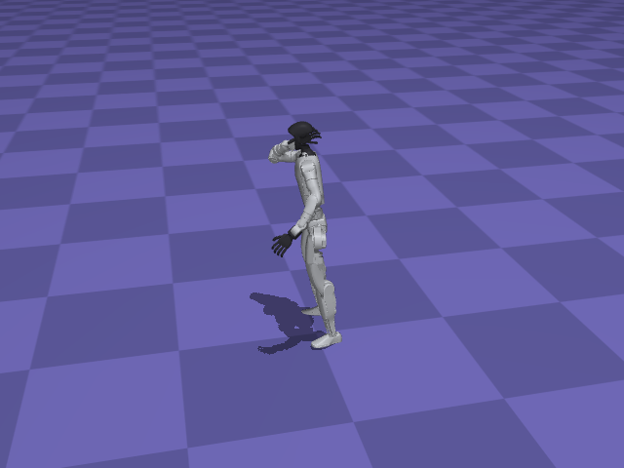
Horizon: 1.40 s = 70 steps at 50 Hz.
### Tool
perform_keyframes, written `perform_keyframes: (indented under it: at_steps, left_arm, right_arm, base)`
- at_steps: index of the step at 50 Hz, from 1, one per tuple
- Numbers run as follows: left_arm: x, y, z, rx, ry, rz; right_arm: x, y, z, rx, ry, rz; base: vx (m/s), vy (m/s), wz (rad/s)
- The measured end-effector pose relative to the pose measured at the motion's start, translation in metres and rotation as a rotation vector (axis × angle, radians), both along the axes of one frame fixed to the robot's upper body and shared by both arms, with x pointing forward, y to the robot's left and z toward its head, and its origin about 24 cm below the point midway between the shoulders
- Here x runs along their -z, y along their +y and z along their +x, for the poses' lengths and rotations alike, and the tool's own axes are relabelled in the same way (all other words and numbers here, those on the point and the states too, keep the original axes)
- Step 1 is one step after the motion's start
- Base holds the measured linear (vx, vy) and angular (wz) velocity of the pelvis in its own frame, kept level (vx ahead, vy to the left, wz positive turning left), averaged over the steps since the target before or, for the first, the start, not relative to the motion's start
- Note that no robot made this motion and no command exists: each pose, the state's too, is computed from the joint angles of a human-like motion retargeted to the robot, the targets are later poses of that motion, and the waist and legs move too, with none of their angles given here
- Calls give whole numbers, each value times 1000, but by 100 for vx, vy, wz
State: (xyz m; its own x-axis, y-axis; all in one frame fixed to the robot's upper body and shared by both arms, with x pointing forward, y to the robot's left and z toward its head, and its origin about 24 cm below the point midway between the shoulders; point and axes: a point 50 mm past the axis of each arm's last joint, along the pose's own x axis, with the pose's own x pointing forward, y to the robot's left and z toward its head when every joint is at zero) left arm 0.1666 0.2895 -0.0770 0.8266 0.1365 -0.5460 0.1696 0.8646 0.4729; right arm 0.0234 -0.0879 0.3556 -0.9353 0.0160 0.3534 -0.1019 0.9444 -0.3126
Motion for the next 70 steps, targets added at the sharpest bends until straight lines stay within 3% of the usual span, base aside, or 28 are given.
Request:
perform_keyframes:
  at_steps: [12,22,45,57,70]
  left_arm:
    - [-1,24,-18,-245,-39,-12]
    - [13,15,-24,-145,70,-1]
    - [-18,-8,53,65,-86,44]
    - [-13,-22,45,79,-110,-8]
    - [-7,-36,40,117,-93,-5]
  right_arm:
    - [5,6,1,-62,45,-77]
    - [6,-4,10,-137,181,-76]
    - [13,-18,14,-285,332,-317]
    - [16,-26,17,-342,331,-289]
    - [18,-29,24,-219,383,-144]
  base:
    - [0,-2,-2]
    - [0,0,0]
    - [1,3,2]
    - [0,0,0]
    - [0,-1,1]
